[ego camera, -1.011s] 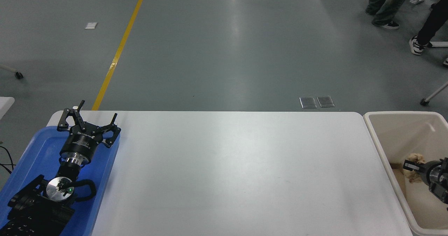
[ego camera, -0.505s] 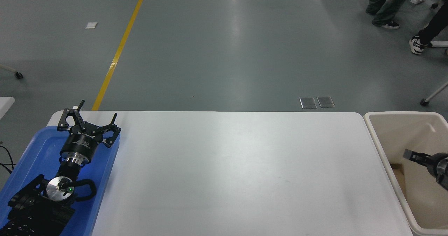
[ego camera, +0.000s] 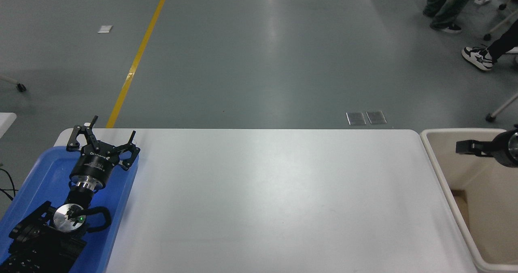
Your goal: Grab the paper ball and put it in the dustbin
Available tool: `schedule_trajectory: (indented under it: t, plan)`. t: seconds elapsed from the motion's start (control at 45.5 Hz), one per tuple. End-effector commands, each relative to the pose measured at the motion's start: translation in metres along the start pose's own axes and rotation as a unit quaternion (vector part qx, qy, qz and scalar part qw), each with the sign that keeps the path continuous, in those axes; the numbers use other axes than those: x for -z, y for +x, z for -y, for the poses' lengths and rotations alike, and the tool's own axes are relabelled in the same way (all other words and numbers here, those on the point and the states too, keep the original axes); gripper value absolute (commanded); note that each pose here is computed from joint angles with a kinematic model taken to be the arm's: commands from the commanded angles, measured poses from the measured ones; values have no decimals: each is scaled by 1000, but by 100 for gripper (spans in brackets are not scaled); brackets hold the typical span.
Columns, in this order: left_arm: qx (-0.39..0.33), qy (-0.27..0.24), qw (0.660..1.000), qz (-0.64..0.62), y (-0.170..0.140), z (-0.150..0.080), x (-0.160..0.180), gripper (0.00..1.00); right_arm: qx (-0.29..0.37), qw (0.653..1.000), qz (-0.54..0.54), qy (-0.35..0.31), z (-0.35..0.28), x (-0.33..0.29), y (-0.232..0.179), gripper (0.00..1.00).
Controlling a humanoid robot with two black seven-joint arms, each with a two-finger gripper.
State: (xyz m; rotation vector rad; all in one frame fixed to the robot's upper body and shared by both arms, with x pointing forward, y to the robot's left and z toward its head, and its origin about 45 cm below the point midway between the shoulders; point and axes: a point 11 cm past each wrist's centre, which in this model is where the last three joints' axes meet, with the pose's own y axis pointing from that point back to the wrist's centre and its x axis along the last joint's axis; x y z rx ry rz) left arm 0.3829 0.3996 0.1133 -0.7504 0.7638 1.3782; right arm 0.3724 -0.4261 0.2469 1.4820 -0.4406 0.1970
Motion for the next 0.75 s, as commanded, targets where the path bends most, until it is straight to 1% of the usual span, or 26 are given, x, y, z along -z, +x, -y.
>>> schedule_trajectory:
  t: [0.0, 0.066, 0.154, 0.264, 0.352, 0.725]
  plan:
    - [-1, 0, 1000, 0, 1, -1, 0, 99, 113, 988, -49, 88, -83, 119, -37, 100]
    - [-1, 0, 1000, 0, 1, -1, 0, 99, 121, 986, -60, 93, -90, 144, -41, 100]
    - [-1, -1, 1000, 0, 1, -1, 0, 99, 116, 985, -98, 84, -98, 175, -38, 100]
    - [-2, -1, 1000, -1, 1, -1, 0, 99, 120, 981, -139, 65, -99, 203, -45, 100]
    - [-2, -2, 1000, -1, 1, -1, 0, 99, 121, 980, -147, 61, -99, 221, -49, 100]
    - [-2, -2, 1000, -2, 2, -2, 0, 99, 126, 981, -141, 52, -99, 223, -50, 100]
